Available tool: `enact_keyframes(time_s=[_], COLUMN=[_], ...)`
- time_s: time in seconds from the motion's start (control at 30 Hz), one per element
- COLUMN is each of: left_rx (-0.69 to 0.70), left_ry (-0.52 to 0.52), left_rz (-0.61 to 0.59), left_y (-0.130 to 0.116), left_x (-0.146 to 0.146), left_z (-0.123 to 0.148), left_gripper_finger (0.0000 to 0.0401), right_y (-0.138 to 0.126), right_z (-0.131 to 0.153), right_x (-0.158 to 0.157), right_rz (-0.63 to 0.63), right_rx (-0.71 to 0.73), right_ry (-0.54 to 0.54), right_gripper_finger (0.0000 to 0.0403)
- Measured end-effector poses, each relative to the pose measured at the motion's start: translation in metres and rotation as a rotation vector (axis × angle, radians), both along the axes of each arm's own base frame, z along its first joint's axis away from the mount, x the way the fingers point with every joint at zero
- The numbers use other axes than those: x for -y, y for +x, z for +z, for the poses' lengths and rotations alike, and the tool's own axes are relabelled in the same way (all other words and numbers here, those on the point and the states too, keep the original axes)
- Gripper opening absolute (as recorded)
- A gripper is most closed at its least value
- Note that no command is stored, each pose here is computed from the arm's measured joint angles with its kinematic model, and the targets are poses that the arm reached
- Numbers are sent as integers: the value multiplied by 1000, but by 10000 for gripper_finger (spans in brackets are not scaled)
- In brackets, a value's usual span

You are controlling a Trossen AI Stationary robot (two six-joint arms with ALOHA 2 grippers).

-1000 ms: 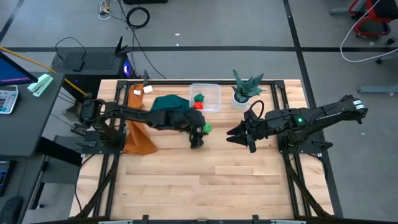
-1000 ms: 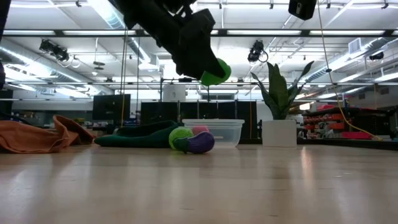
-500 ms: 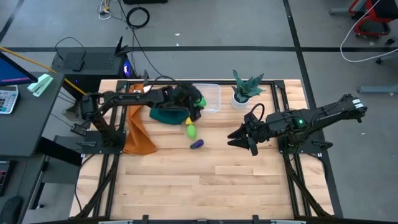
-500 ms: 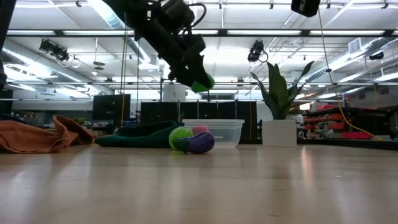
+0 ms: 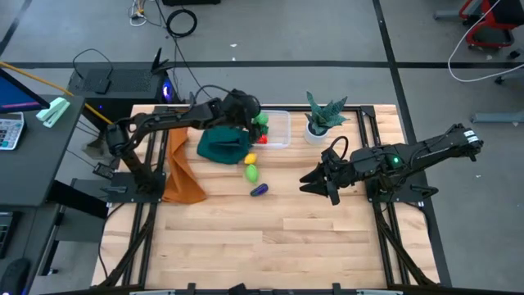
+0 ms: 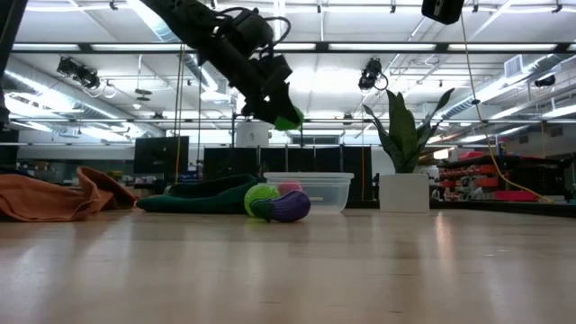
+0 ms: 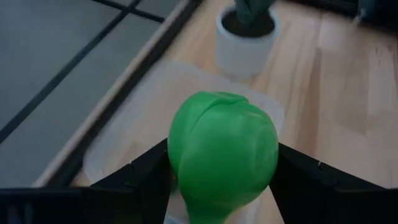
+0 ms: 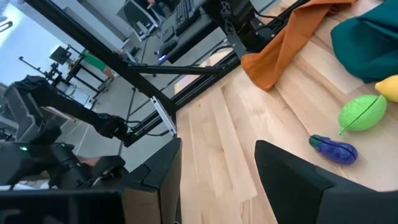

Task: Pick and placing Produce into tupperware
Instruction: Put the green pear into the transparent bin

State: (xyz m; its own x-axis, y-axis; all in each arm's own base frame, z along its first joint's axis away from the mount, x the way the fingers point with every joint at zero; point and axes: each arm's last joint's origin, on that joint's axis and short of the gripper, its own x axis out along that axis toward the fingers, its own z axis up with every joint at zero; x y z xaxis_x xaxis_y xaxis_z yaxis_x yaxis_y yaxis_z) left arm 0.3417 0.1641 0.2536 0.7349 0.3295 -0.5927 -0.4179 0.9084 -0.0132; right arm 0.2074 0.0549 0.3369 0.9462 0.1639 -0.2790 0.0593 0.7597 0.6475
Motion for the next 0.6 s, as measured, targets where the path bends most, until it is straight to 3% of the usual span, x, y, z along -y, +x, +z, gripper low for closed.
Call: enact_keyframes(time_s=[0.27, 0.6], left_rx=[-58, -340], left_ry=[52, -20], left_rz=[-30, -91], left_y=[30, 58], left_x=[-28, -53], left_z=[31, -7], left_gripper_finger=[246, 247], right_y=[0, 0], right_z=[1, 2], right_x=[0, 0], right_rz=[-2, -3], right_rx=[8, 16], right_ry=[9, 14], right_gripper_finger=[167, 167])
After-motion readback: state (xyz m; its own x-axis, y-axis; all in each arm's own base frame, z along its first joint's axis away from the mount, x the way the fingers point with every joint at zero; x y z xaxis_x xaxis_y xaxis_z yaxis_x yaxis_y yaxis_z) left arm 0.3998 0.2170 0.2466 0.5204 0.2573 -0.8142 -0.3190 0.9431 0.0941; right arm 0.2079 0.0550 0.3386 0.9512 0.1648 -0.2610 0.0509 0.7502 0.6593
